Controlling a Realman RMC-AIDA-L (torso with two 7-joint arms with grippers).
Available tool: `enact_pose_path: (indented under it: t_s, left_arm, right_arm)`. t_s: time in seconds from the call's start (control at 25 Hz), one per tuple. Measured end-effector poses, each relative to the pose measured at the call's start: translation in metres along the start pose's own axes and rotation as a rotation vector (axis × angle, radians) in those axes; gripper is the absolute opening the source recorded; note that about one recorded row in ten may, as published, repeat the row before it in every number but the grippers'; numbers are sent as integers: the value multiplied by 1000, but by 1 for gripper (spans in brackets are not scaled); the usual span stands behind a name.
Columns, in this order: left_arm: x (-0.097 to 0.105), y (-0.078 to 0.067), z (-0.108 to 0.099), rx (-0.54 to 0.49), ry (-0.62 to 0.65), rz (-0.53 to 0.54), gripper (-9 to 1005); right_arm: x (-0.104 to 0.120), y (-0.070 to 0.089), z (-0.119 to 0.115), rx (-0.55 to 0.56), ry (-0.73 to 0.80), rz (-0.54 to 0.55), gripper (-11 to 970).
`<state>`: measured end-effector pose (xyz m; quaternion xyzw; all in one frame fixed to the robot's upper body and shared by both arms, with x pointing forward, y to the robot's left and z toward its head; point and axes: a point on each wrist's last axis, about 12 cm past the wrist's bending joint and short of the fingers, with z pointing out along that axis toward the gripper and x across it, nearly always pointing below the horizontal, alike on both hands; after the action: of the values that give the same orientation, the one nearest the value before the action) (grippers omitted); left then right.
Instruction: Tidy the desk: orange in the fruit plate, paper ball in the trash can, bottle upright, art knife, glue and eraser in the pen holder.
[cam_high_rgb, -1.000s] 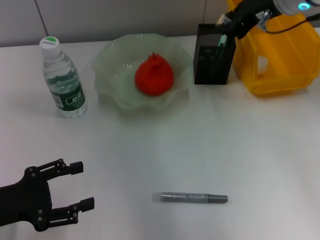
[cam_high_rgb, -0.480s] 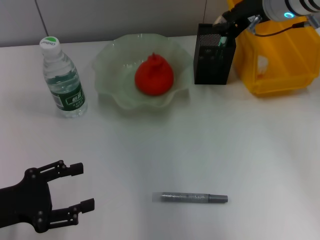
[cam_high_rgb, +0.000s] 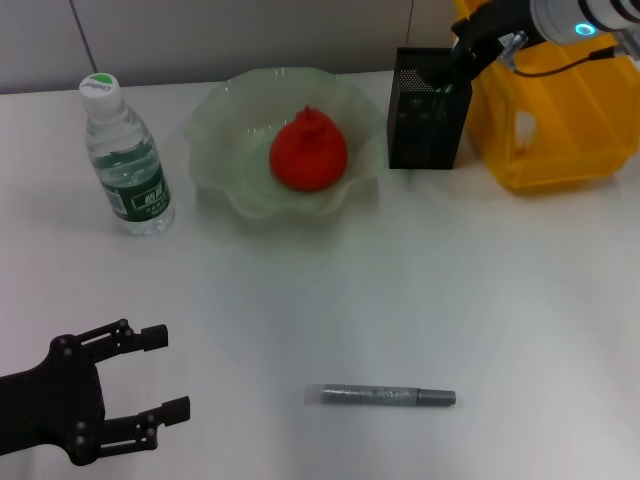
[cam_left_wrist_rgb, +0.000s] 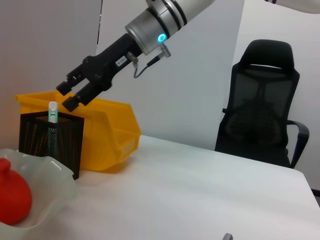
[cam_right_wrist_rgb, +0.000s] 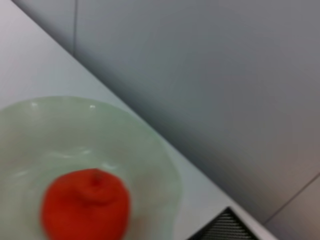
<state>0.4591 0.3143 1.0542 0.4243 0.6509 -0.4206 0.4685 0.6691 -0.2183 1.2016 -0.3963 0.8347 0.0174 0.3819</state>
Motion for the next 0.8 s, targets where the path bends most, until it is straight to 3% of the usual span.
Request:
enact_pose_path:
  t_s: [0.2,0.24,0.4,0.44,0.48,0.8]
  left_arm:
    - [-2,0,1,9,-5,2,811]
    - [-2,0,1,10,-6,2,811]
    - [-2,1,1,10,-5,6,811]
    - [-3,1,1,10,-4,7,811]
    - [-3,1,1,10,-4,9,811]
    - [-3,1,-1,26,8,12,811]
  right_arm:
    - [-11,23,-28,-103,51,-4,690]
    - [-16,34,-39,-156,94,-15,705]
    - [-22,52,-47,-239,144,-60,706]
    - [-24,66,-46,-296,174,-107,706]
    - [-24,66,-46,-296,174,-107,706]
    - [-31,117,-24,-500,258,-274,706]
